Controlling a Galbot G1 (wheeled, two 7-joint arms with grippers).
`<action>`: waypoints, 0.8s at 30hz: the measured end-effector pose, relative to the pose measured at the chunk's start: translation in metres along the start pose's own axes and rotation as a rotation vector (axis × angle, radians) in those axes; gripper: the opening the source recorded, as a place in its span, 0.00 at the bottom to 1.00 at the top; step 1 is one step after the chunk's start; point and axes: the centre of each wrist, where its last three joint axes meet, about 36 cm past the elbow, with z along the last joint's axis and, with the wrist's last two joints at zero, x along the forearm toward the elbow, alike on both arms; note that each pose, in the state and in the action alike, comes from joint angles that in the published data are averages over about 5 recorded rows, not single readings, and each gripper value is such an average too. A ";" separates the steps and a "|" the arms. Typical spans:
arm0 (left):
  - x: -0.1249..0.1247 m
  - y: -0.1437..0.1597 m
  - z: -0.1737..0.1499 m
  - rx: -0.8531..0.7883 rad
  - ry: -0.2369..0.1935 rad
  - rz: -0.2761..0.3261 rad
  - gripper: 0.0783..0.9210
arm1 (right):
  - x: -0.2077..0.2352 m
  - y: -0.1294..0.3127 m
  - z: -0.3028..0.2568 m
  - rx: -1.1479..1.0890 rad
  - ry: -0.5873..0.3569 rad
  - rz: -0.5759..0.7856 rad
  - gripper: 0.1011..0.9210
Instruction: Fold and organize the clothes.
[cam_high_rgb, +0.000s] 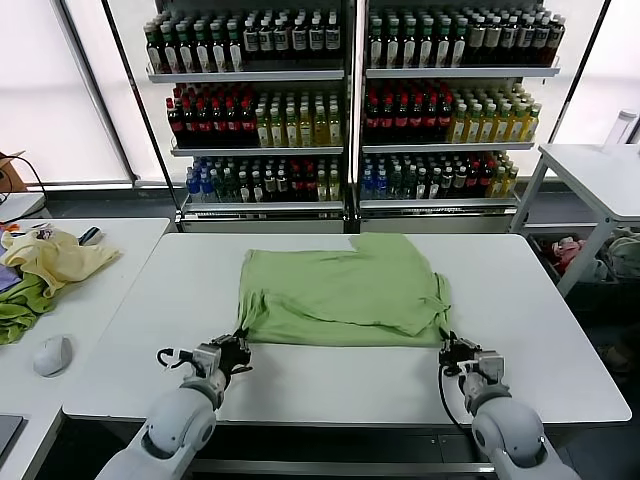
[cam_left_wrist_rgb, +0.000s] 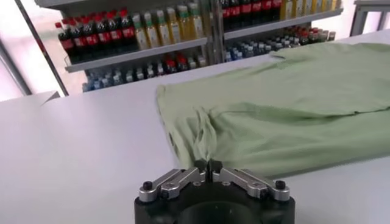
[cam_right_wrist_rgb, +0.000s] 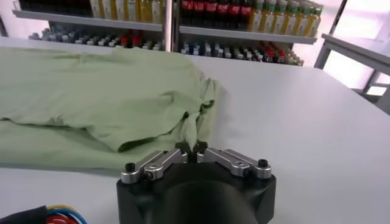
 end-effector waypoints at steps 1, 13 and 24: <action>0.007 -0.002 0.002 0.000 0.000 0.003 0.02 | 0.008 0.002 0.002 0.005 -0.001 0.000 0.06; 0.099 -0.019 0.028 -0.029 0.038 0.000 0.02 | 0.087 0.018 0.016 0.079 0.013 0.022 0.12; 0.132 -0.007 0.021 -0.102 0.038 -0.061 0.30 | 0.110 0.006 -0.015 0.119 -0.081 0.021 0.50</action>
